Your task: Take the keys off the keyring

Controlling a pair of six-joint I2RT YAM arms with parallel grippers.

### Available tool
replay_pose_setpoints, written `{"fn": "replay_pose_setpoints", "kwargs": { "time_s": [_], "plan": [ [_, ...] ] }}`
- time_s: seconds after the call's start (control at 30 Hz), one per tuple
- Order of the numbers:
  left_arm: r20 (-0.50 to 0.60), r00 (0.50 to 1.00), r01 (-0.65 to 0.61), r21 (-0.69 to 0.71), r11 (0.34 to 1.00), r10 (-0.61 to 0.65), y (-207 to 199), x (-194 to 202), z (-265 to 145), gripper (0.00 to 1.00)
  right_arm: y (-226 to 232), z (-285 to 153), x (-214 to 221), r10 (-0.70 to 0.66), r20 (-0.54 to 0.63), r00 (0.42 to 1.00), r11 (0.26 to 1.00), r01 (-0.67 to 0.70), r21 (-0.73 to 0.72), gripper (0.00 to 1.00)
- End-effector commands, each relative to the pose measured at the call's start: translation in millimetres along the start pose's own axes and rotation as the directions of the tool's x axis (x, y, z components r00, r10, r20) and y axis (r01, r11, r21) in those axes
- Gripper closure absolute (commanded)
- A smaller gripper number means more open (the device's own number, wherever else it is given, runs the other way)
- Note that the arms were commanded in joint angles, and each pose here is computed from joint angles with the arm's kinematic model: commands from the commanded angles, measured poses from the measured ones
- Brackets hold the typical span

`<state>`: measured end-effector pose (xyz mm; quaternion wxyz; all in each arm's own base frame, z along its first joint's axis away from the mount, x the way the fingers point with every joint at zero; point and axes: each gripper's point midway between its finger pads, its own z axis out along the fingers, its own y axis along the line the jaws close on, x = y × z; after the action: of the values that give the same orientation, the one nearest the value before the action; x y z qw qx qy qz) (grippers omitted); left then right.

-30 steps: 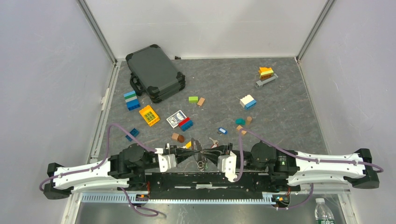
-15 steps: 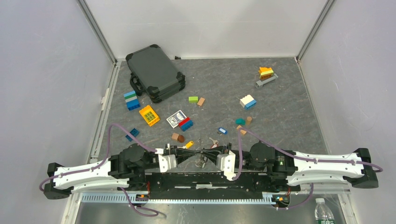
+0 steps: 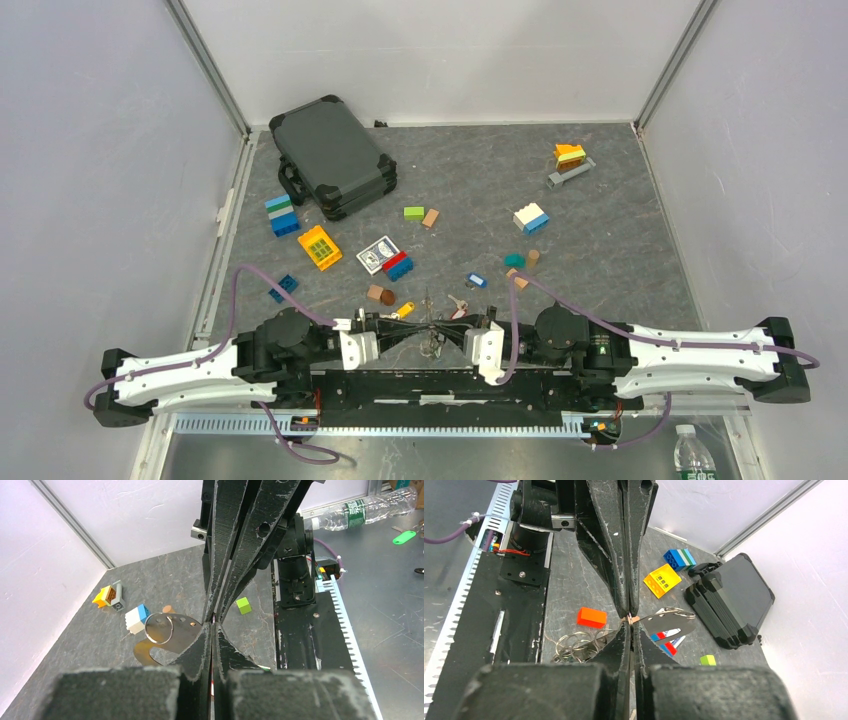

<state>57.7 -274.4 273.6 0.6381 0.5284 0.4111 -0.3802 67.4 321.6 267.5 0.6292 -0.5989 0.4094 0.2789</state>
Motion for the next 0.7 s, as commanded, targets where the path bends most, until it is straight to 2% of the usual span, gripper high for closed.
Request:
{"fn": "replay_pose_setpoints", "kwargs": {
  "time_s": [0.0,0.2,0.3,0.4,0.57,0.67],
  "plan": [
    [0.090,0.996,0.009,-0.027,1.000,-0.007,8,-25,0,0.98,-5,-3,-1,0.011,0.001,1.000,1.000,-0.011,0.028,1.00],
    [0.049,0.999,0.019,-0.035,0.999,-0.017,9,-17,0,0.96,-13,-8,-6,-0.015,-0.028,0.999,0.999,0.016,0.033,1.00],
    [0.004,1.000,0.021,-0.037,0.999,-0.020,10,-12,0,0.74,-16,-8,-4,-0.035,-0.099,0.994,0.999,0.035,0.005,1.00],
    [-0.056,0.998,0.007,-0.031,0.999,-0.009,11,-6,0,0.65,-19,-7,-3,-0.050,-0.168,0.985,0.999,0.047,-0.020,1.00],
    [-0.183,0.983,-0.023,0.001,1.000,0.023,10,12,2,0.64,-23,-7,2,-0.059,-0.252,0.966,0.998,0.052,-0.032,1.00],
    [-0.207,0.978,-0.029,0.011,1.000,0.030,10,15,6,0.64,-25,-7,0,-0.060,-0.257,0.964,0.998,0.053,-0.035,1.00]
  ]
}}
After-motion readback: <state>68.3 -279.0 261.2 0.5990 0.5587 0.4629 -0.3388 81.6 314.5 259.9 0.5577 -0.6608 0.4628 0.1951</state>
